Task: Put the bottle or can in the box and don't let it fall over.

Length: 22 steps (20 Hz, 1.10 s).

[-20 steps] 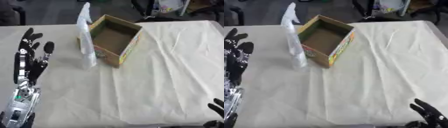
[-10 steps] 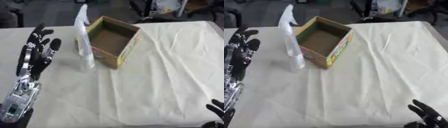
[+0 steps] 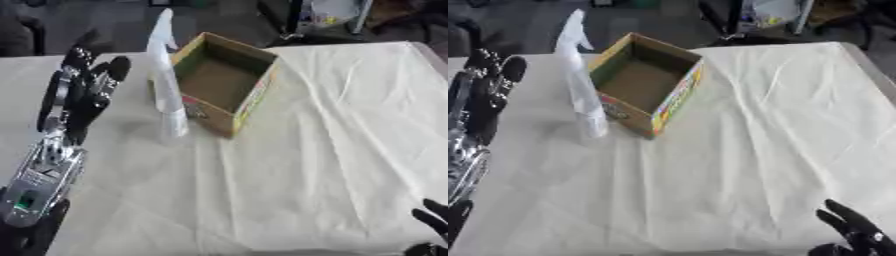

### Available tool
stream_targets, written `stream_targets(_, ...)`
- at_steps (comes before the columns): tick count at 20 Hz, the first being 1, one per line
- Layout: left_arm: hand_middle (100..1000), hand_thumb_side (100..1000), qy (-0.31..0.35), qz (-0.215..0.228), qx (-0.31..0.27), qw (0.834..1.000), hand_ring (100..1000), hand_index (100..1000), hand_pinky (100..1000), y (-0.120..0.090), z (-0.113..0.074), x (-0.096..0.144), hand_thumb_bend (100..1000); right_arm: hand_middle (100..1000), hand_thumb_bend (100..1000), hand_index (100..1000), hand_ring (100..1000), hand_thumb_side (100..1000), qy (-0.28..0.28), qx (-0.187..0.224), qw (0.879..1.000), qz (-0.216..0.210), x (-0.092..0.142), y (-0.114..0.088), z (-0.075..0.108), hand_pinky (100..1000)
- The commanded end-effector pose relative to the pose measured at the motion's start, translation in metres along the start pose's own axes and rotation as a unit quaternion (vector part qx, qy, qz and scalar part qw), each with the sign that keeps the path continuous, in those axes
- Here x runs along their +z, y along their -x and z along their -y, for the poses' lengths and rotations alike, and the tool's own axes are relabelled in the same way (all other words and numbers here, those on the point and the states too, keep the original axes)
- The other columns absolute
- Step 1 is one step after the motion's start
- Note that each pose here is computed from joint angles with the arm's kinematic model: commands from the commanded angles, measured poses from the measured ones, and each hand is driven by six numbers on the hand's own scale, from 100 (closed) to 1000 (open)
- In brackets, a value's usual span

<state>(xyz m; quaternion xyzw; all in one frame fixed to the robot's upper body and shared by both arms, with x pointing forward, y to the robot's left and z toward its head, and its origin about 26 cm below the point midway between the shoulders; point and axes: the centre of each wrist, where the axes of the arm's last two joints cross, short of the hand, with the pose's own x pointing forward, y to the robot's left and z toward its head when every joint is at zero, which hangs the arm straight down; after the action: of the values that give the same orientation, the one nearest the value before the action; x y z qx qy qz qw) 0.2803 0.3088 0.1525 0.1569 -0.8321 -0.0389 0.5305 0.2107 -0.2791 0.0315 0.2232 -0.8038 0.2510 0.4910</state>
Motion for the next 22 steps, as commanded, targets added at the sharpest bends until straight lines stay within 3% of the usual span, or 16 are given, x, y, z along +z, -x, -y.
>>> stream_targets(1, 765, 603, 0.004, 0.012, -0.016, 1.0, 1000, 958, 945, -0.006, -0.005, -0.01, 744, 1000, 100, 1000, 1000, 470, -0.01, 0.01, 1.0, 0.003, -0.001, -0.004, 0.001, 659)
stream_targets(12, 765, 510, 0.039, 0.011, -0.083, 0.996, 1000, 959, 940, -0.006, 0.003, -0.025, 736, 1000, 100, 1000, 1000, 470, -0.011, 0.01, 1.0, 0.002, -0.002, -0.003, 0.0, 659)
stream_targets(22, 760, 512, 0.084, -0.003, -0.12, 0.989, 1000, 961, 936, -0.007, 0.014, -0.033, 737, 1000, 100, 1000, 1000, 470, -0.012, 0.009, 1.0, 0.002, -0.002, -0.003, 0.0, 659)
